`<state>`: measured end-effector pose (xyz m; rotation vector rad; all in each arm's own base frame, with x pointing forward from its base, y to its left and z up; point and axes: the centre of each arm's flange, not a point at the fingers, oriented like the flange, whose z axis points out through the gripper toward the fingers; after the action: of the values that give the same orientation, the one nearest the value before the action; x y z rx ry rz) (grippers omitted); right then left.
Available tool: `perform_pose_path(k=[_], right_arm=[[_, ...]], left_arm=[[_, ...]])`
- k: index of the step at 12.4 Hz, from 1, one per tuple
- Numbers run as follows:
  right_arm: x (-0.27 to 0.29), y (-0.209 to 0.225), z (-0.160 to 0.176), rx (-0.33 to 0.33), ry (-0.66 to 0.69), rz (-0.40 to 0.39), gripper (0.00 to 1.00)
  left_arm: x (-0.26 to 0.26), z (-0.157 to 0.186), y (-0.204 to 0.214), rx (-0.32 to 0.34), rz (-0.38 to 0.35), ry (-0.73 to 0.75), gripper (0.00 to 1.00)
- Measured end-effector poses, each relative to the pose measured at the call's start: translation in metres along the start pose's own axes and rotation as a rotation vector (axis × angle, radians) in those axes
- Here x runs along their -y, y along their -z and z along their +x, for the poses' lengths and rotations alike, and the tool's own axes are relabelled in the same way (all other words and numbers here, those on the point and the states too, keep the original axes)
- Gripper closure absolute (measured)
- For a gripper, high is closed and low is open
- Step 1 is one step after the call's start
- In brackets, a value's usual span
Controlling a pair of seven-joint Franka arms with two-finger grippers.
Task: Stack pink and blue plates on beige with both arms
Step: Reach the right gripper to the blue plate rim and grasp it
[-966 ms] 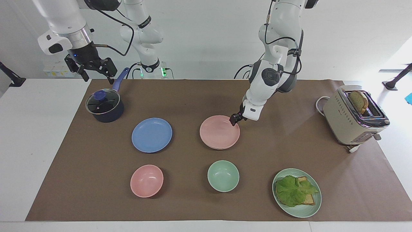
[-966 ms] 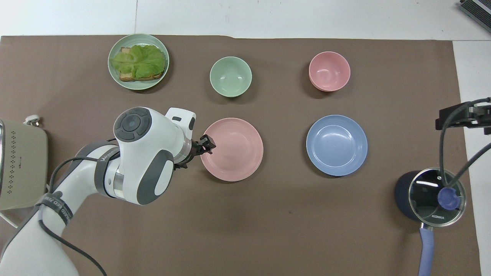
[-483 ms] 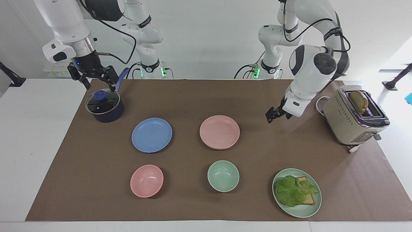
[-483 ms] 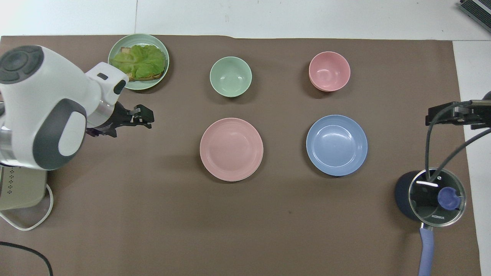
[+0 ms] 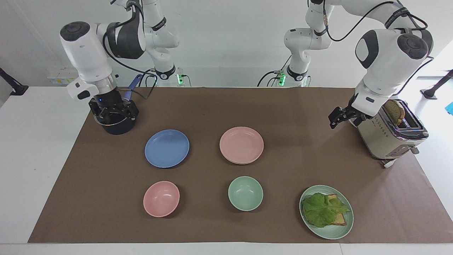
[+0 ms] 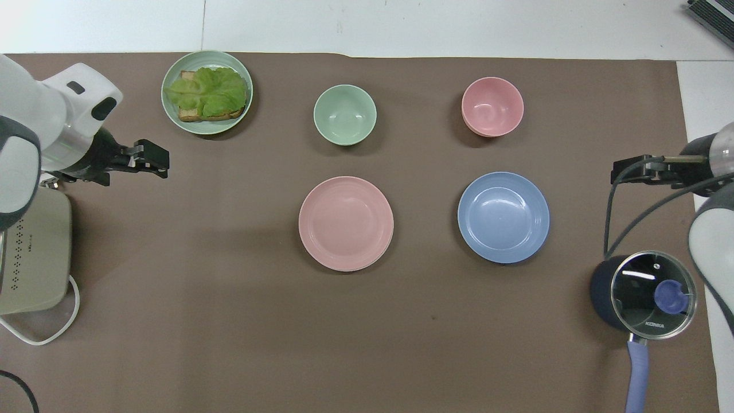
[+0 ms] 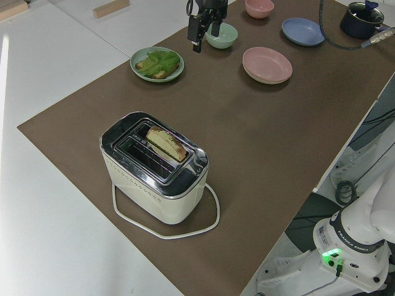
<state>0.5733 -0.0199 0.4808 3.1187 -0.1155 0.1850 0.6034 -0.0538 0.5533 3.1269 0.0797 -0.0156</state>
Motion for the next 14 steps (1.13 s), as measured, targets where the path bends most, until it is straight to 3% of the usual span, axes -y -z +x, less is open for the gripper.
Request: perform_pose_path(k=[3,5,10,11,12,14], right_arm=[[0.001,-0.083,-0.001,-0.023,0.021,0.013,0.0],[0.004,-0.119,0.002,-0.026,0.015,0.063,0.0],[0.0,-0.179,-0.014,-0.01,0.06,0.168,0.0],[0.0,-0.182,-0.015,-0.005,0.061,0.17,0.07],[0.0,-0.182,-0.015,-0.005,0.061,0.17,0.07],[0.0,-0.182,-0.015,-0.005,0.061,0.171,0.31]], left_arm=[[0.004,-0.012,0.047,-0.033,-0.002,-0.083,0.0],[0.014,-0.026,0.074,-0.062,-0.002,-0.099,0.0],[0.015,-0.029,0.078,-0.065,-0.002,-0.103,0.0],[0.015,-0.029,0.078,-0.065,-0.002,-0.103,0.0],[0.015,-0.029,0.078,-0.065,-0.002,-0.103,0.0],[0.015,-0.029,0.078,-0.065,-0.002,-0.103,0.0]])
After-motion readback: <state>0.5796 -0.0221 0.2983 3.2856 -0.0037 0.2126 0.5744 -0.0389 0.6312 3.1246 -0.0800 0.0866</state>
